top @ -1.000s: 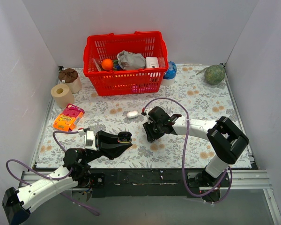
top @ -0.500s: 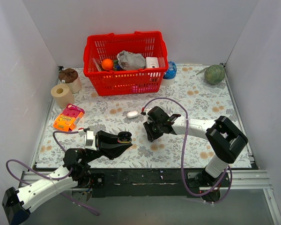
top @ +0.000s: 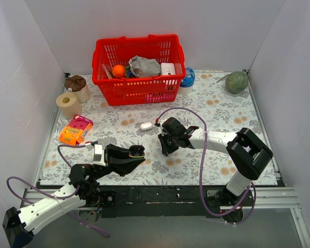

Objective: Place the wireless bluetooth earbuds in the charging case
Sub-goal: Pick up the earbud from the center of the board.

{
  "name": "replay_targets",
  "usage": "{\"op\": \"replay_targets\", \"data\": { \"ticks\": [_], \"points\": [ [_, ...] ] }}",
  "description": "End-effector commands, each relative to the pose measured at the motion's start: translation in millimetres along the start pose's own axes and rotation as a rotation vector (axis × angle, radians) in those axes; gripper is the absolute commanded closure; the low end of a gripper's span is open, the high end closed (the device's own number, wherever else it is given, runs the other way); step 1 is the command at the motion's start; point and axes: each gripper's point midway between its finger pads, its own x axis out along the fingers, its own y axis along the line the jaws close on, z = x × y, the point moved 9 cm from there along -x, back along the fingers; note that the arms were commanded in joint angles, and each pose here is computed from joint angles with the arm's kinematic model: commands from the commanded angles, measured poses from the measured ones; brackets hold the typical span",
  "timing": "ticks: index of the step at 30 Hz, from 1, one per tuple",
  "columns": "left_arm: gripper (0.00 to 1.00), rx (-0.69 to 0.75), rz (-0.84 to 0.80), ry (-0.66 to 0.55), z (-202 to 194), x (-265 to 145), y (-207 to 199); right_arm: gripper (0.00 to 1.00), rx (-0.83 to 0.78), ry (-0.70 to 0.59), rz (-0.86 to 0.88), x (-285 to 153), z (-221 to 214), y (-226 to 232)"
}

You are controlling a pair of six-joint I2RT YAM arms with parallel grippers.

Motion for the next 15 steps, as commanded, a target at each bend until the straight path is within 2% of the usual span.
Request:
{"op": "replay_targets", "data": {
  "ticks": [1, 5, 7, 15],
  "points": [
    [1.00, 0.001, 0.003, -0.009, 2.4, 0.4, -0.7, 0.99, -0.014, -0.041, -0.031, -14.3, 4.6, 1.7],
    [1.00, 0.012, 0.004, -0.011, 4.5, 1.9, -0.7, 0.99, -0.033, -0.174, -0.002, -47.6, 24.9, 10.8],
    [1.00, 0.024, 0.005, -0.013, 5.6, 2.8, -0.3, 0.99, -0.038, -0.284, 0.001, -73.5, 36.9, 15.2],
    [1.00, 0.088, 0.000, -0.045, 16.5, 13.9, 1.7, 0.99, -0.066, -0.680, 0.203, -172.2, 61.4, 42.6]
  ]
}}
